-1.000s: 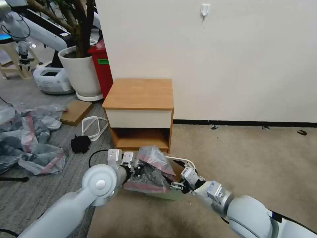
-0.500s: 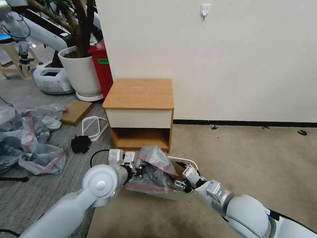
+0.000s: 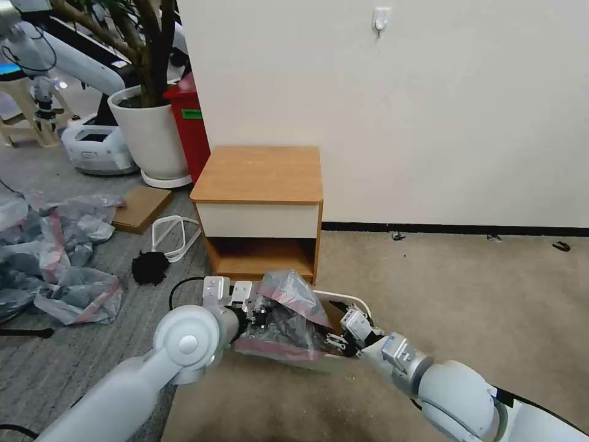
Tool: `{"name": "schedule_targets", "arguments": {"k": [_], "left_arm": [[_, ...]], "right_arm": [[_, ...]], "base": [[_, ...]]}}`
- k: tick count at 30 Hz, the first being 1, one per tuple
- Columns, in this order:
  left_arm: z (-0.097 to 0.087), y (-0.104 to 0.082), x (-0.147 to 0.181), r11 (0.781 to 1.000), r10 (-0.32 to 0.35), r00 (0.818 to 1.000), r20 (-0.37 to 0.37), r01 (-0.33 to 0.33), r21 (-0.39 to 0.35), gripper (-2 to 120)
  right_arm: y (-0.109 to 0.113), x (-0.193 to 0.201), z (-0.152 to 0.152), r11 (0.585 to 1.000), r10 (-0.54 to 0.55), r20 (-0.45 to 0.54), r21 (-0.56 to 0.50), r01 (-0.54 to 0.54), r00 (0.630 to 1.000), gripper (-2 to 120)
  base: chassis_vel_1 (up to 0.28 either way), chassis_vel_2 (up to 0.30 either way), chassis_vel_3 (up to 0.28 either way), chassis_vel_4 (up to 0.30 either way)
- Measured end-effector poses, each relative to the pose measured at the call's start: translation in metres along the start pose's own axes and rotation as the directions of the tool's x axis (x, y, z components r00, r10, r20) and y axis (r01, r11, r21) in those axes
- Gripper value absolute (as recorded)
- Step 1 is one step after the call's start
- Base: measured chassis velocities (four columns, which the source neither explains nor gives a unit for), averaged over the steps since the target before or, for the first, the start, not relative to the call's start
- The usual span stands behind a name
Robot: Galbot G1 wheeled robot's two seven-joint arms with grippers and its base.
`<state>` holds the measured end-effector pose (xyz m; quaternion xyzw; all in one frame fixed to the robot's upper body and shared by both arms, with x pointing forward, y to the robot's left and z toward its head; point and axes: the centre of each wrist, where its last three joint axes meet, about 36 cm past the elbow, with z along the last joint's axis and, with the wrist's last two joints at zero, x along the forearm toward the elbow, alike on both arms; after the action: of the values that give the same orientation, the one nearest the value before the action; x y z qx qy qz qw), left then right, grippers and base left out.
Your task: Pick up the garbage bag from the table and place it over the trash can.
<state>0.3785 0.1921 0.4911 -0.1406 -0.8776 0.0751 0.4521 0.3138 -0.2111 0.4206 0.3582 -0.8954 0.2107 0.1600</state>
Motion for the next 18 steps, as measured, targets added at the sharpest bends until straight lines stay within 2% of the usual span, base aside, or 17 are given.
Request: {"name": "schedule_targets", "arguments": {"k": [9, 14, 18], "left_arm": [[-0.0004, -0.0014, 0.0008, 1.000, 0.005, 1.000, 0.001, -0.005, -0.004, 4], [0.0002, -0.0019, 0.0010, 1.000, 0.007, 1.000, 0.000, -0.007, -0.004, 4], [0.0018, -0.0024, 0.0004, 1.000, 0.009, 1.000, -0.005, -0.009, -0.004, 4]], "right_arm": [[0.0032, -0.0054, 0.0012, 1.000, 0.011, -0.003, -0.012, -0.011, 1.000, 56], [0.0038, -0.0063, 0.0004, 1.000, 0.017, -0.001, -0.016, -0.017, 1.000, 52], [0.0045, -0.0068, -0.0001, 1.000, 0.019, 0.003, -0.021, -0.018, 1.000, 43]], "base": [[0.000, 0.000, 0.000, 0.000], [0.000, 0.000, 0.000, 0.000], [0.000, 0.000, 0.000, 0.000]]}}
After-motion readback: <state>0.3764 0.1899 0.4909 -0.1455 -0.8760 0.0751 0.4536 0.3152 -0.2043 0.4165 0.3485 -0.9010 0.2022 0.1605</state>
